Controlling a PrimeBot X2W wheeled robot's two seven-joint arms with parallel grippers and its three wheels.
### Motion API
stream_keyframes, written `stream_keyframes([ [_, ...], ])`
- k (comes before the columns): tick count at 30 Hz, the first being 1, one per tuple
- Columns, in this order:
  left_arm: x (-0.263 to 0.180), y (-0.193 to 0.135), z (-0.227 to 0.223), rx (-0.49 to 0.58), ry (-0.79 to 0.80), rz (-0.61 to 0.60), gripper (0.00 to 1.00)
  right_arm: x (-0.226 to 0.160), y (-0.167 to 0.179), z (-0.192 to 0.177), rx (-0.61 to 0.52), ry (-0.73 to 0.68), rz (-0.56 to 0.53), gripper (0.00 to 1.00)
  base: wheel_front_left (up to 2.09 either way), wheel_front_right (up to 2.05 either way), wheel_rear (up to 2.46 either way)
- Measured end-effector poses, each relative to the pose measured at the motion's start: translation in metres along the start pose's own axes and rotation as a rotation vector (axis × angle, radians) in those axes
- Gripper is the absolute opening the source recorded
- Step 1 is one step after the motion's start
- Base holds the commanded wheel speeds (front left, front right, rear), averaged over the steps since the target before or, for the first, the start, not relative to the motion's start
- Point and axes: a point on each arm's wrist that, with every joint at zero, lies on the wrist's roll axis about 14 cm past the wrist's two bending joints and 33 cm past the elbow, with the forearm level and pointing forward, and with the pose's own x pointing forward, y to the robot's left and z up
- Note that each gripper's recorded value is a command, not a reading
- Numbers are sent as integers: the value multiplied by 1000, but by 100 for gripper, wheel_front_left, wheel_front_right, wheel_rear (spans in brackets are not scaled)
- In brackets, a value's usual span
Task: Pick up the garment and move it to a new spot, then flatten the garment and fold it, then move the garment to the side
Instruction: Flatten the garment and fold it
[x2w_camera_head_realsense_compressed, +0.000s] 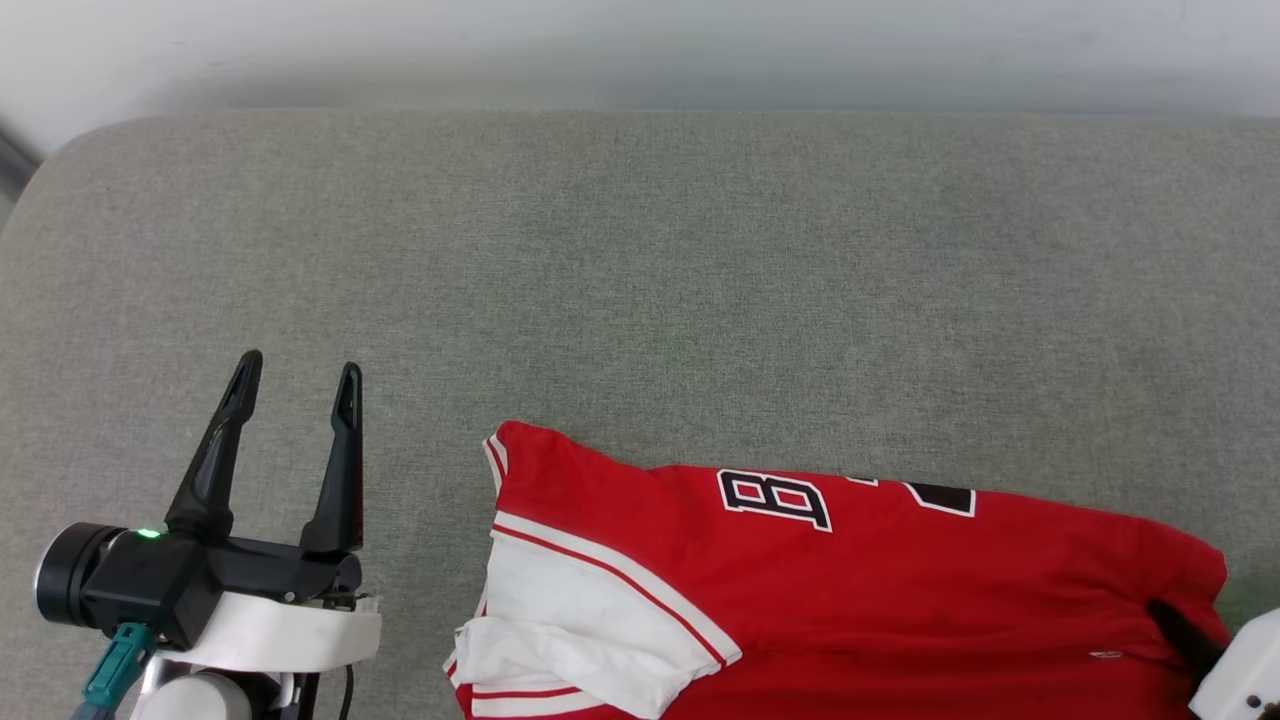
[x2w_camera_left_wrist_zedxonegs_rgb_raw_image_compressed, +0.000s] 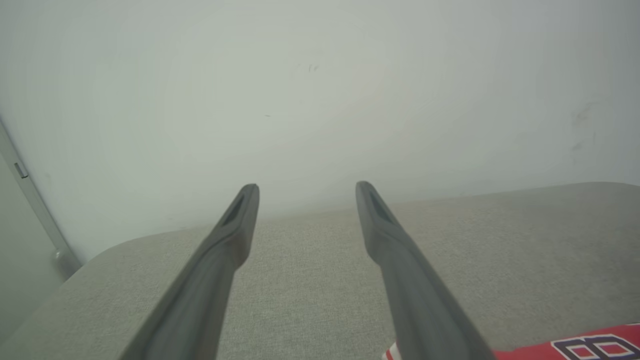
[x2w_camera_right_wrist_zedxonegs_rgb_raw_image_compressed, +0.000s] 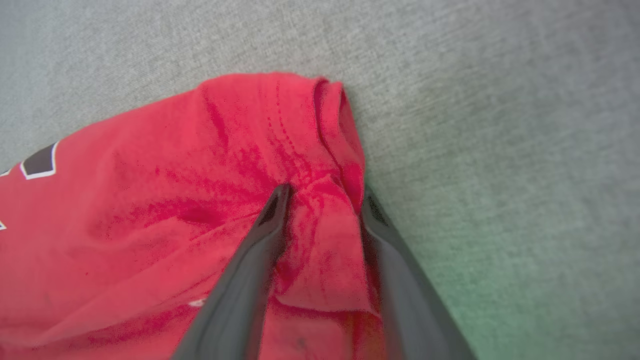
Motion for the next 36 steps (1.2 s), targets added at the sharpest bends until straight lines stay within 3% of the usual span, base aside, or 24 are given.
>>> stream_keyframes([
  [8,-3,0,0,-3,1,6,100,-6,-5,13,-21,-63,-8,0,0,0,0],
  [20,-10,-5,4,-16,-8,2,100,-46,-85,64,-48,-192,-224,0,0,0,0],
  [28,-16,-10,16,-29,-37,-3,100,-60,-58,65,-93,-199,-148,0,0,0,0],
  [36,-21,-14,22,-37,-52,-5,100,-56,14,38,-120,-134,51,0,0,0,0],
])
